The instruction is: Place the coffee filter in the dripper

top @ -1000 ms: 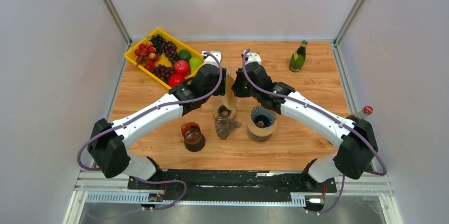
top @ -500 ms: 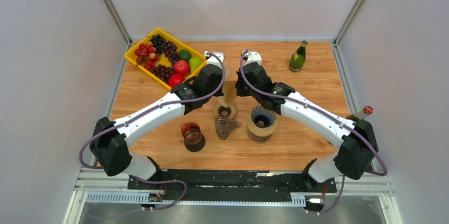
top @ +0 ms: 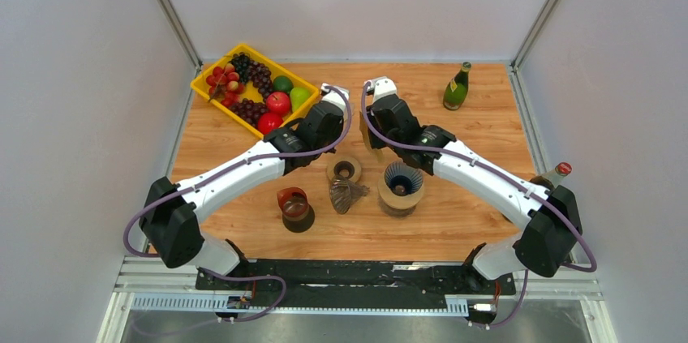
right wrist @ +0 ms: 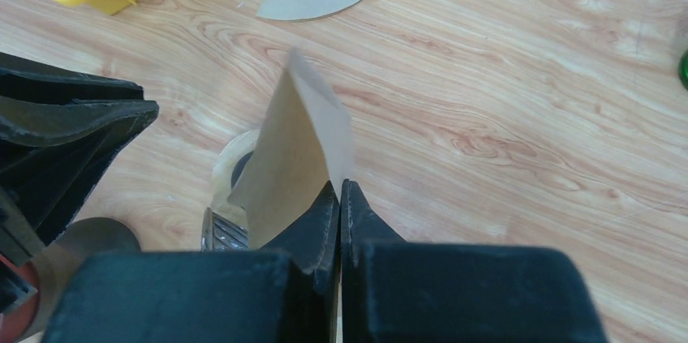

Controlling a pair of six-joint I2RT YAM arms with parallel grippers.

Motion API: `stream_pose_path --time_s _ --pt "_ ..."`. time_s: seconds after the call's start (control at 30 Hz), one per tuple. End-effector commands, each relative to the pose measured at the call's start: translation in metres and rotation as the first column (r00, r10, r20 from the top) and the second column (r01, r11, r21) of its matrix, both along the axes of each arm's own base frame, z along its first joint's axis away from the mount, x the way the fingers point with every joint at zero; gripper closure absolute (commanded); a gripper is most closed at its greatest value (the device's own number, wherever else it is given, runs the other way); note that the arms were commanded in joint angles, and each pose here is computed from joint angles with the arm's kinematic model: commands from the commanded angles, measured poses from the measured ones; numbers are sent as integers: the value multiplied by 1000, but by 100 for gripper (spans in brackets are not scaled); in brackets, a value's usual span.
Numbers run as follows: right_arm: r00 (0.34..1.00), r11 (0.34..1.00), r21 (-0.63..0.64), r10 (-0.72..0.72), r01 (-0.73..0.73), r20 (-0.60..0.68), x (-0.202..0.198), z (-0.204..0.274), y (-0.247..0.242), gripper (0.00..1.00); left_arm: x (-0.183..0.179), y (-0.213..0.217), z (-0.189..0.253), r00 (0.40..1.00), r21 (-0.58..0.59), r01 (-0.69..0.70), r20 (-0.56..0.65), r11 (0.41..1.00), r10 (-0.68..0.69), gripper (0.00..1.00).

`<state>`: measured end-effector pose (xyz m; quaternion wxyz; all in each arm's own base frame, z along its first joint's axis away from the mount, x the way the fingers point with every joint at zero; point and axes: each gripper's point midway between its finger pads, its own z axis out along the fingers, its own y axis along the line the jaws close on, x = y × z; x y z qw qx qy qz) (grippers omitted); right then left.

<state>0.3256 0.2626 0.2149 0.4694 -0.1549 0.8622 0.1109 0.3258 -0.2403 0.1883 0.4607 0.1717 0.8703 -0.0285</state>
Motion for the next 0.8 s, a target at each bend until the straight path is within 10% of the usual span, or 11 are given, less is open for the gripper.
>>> stream_pose_path --time_s 0.0,0.27,0.77 --pt "998 1000 1 18 -18 65 3 30 -3 100 4 2 10 1000 30 3 17 1000 -3 72" --pt "1000 994 112 -11 10 9 -1 33 9 100 -12 -27 32 995 -170 95 -6 981 -98 5" --pt "994 973 207 -96 105 -53 -3 34 10 100 -43 -61 86 970 -482 239 74 843 -232 0"
